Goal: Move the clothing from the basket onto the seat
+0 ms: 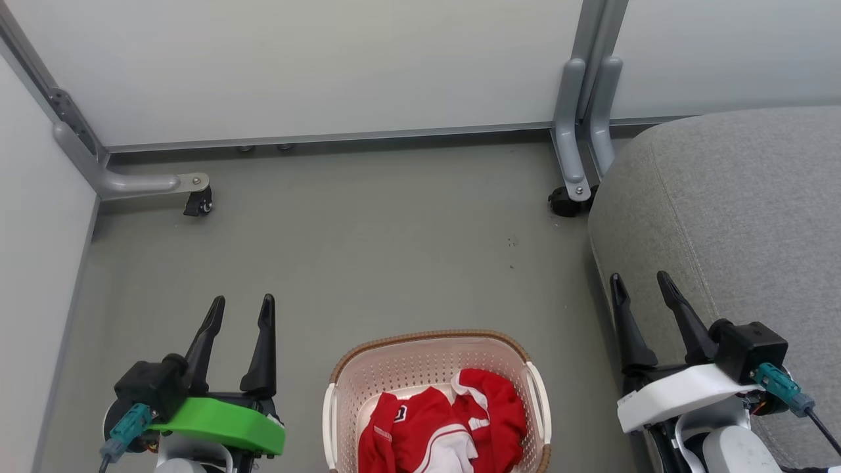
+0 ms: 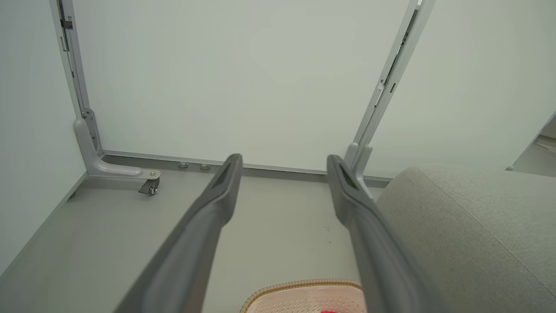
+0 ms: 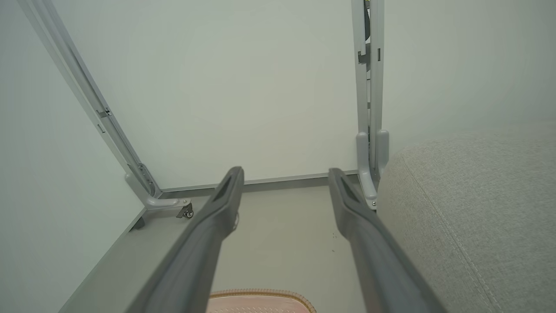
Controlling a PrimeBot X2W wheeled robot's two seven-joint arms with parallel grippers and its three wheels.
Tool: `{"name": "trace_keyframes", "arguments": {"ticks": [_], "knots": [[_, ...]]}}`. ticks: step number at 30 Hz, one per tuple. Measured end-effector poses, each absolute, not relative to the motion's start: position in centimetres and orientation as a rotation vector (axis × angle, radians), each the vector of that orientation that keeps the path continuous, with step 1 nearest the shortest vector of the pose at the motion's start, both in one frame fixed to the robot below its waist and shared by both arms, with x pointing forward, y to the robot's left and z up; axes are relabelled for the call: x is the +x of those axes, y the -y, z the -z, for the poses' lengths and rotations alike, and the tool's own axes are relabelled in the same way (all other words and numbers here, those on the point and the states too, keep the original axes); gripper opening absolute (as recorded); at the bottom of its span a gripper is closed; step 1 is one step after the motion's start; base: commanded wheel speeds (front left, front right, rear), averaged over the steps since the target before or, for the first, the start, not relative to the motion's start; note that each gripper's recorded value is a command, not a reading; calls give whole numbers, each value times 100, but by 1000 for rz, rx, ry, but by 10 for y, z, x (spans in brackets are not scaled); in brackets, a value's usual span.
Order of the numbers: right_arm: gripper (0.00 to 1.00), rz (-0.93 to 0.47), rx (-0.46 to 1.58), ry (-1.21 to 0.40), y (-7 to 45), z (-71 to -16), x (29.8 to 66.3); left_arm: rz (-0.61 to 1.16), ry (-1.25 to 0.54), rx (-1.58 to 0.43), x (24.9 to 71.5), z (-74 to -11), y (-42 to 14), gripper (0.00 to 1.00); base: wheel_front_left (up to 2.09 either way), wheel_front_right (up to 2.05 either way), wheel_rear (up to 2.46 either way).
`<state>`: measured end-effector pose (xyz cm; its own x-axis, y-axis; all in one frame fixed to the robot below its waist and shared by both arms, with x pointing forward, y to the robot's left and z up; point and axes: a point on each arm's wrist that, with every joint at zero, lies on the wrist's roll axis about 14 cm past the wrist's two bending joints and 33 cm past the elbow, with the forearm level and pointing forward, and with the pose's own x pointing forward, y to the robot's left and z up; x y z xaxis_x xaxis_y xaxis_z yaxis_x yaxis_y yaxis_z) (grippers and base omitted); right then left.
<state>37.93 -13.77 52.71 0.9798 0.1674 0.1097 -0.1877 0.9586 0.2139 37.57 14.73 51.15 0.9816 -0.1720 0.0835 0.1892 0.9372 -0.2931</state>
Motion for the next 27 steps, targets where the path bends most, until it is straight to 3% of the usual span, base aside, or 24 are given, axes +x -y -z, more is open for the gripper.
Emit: {"name": "trace_keyframes", "arguments": {"ticks": [27], "knots": [[100, -203, 124, 86, 132, -521, 380, 168, 32, -202, 372, -495, -153, 100, 0, 0, 0]]}}
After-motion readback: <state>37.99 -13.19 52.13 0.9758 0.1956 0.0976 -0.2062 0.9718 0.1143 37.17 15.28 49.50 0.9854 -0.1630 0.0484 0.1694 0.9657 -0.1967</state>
